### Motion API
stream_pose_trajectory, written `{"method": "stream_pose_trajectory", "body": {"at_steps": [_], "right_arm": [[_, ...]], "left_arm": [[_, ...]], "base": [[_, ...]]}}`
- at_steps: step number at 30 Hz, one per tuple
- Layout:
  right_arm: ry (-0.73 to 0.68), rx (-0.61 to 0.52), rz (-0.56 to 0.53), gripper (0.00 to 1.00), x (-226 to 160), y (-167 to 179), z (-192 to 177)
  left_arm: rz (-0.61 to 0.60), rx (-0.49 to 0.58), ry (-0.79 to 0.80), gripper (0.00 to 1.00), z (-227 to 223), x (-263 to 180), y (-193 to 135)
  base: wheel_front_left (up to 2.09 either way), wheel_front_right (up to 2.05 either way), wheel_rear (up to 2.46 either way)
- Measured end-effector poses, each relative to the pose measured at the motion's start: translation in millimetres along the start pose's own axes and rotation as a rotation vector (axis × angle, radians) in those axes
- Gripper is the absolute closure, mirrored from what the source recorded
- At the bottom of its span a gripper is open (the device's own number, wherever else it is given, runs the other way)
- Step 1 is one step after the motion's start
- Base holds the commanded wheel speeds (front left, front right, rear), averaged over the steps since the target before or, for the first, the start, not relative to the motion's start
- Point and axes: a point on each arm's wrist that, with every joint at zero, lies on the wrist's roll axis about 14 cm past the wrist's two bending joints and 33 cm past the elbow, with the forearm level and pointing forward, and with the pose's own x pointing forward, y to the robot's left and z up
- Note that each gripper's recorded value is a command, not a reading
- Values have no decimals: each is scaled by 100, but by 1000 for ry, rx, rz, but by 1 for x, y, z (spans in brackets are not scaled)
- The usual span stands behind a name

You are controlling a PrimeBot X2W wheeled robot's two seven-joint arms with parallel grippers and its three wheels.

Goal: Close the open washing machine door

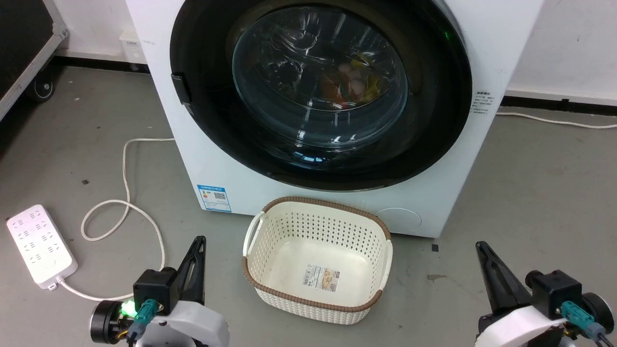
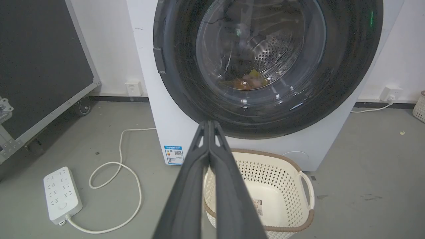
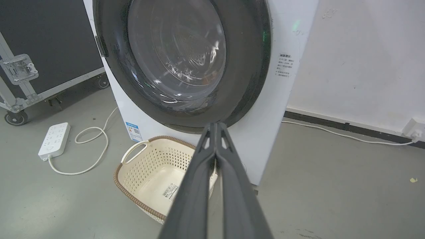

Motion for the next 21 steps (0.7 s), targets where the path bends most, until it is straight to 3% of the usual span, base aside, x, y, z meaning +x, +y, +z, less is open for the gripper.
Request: {"method": "stream_pose_trajectory", "body": {"at_steps": [21], "right_arm": [[16,-12,18,100,2,6,3]], "left_arm": [[40,20,11,100,4,-2,9]], "base": [[0,0,0]]}}
